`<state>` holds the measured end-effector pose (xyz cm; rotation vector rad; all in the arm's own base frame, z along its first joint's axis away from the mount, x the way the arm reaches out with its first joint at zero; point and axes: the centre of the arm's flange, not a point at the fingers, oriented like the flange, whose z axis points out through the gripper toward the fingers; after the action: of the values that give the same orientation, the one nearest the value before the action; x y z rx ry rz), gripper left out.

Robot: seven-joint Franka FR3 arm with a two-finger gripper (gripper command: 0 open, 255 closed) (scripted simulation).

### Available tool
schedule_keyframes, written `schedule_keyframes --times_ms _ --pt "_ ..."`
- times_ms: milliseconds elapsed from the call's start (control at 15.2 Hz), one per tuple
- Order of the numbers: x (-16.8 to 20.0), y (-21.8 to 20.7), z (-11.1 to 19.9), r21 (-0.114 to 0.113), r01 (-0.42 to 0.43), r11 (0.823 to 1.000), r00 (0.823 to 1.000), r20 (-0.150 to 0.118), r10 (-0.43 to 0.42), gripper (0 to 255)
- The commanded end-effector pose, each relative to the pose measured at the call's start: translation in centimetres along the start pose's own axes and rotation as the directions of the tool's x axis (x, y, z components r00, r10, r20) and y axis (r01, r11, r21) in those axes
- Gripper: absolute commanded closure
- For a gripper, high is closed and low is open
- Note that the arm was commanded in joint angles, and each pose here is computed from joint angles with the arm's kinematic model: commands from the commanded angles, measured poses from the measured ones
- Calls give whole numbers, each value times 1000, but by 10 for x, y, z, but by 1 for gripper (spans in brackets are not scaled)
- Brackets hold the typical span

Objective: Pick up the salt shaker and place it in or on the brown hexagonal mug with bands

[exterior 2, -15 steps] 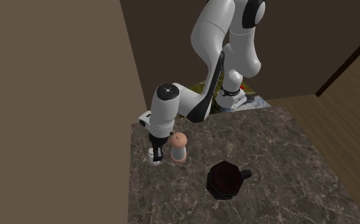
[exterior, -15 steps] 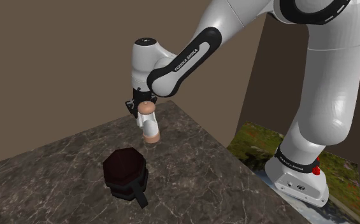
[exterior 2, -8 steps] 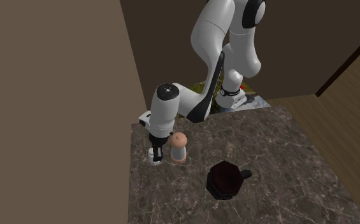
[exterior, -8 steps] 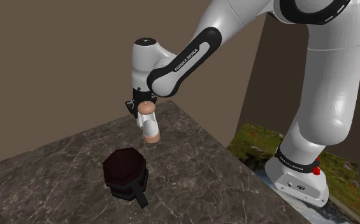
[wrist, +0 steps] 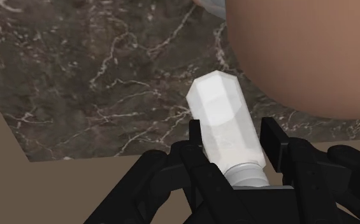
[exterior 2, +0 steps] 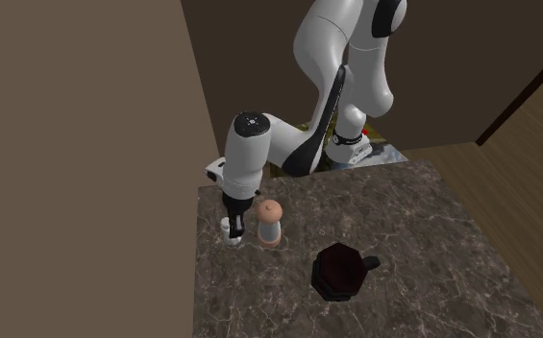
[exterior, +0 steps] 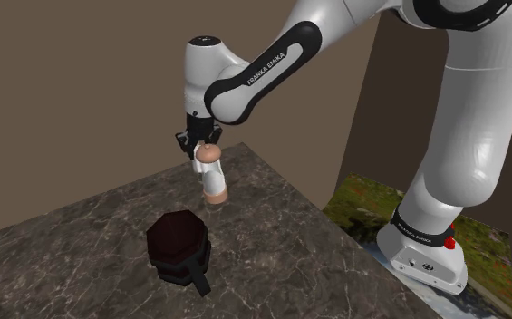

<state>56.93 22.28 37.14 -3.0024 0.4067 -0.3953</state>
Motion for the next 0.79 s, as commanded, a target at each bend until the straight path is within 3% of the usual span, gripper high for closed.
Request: schedule_keyframes --times_ms 0,726 --pt "2 -2 -10 0 0 1000 1000 0 0 255" --pt "17 -9 -66 0 0 1000 1000 0 0 255"
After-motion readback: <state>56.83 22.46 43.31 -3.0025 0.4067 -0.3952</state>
